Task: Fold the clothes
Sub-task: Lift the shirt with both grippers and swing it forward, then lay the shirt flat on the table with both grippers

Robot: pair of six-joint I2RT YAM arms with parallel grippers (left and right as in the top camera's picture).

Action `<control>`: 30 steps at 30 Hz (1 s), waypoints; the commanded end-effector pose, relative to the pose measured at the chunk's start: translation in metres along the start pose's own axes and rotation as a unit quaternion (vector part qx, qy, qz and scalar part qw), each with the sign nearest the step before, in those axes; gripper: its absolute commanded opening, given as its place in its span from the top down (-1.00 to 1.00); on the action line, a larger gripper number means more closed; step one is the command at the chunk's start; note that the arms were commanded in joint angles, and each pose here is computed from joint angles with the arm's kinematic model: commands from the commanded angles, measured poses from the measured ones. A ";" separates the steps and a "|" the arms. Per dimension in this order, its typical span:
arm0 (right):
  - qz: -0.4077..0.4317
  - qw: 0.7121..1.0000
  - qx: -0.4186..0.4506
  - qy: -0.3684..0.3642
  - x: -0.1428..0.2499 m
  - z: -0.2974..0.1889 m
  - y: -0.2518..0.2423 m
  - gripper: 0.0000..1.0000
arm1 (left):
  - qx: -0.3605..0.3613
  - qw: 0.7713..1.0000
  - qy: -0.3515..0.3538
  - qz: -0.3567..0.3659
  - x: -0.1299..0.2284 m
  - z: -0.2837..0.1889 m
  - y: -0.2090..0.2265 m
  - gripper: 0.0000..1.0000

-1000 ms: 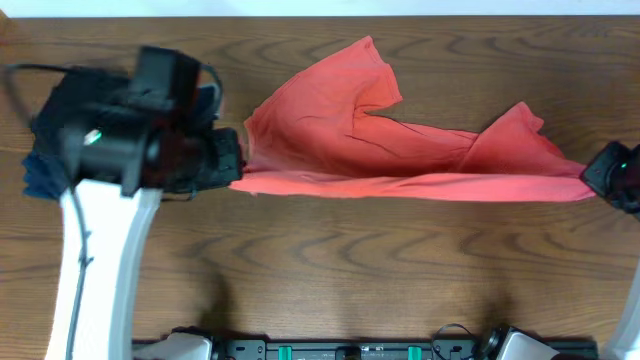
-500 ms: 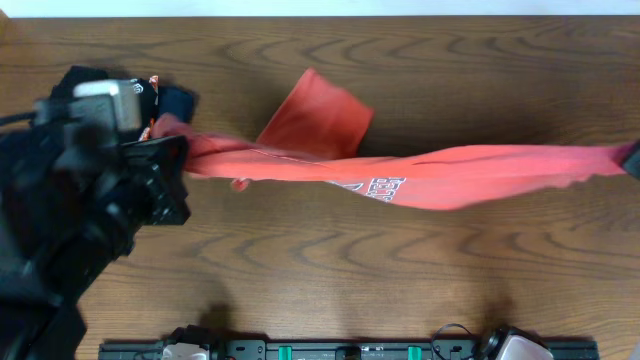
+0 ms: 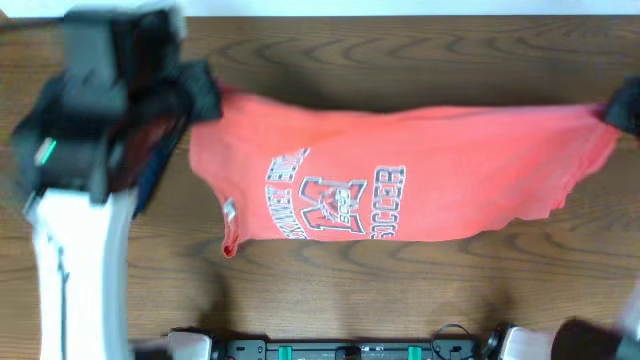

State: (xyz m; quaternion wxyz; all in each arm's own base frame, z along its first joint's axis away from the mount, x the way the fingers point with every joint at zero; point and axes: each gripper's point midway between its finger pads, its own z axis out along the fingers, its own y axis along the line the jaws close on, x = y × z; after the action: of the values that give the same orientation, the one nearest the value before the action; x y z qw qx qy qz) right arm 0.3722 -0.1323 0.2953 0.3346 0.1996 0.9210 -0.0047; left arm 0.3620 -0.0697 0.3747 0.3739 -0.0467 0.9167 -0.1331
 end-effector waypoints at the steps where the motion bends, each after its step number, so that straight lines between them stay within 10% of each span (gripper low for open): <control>1: -0.036 0.999 -0.021 0.002 -0.013 0.045 0.020 0.98 | -0.024 0.999 0.006 0.023 -0.018 0.061 0.013 0.88; 8: 0.061 0.983 -0.062 -0.161 -0.105 0.091 0.041 0.98 | -0.015 0.988 -0.154 0.012 -0.115 0.141 0.028 0.88; 19: 0.063 0.910 -0.087 -0.400 -0.231 -0.075 0.046 0.98 | 0.086 0.883 -0.461 -0.033 -0.265 -0.036 0.014 0.88; 23: 0.044 0.937 -0.022 -0.346 -0.209 -0.066 0.027 0.98 | 0.099 0.911 -0.398 -0.030 -0.244 -0.036 0.017 0.88; 30: 0.046 0.983 0.157 -0.078 -0.084 0.020 -0.038 0.98 | 0.104 0.991 -0.040 -0.078 -0.089 0.049 0.020 0.88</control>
State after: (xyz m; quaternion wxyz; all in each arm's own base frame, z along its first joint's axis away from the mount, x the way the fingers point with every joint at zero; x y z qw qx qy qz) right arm 0.4505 -0.1523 0.3877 0.4697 0.2433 0.8479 -0.0355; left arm 0.4648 -0.0380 0.4485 0.4871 -0.0907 0.8320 -0.2497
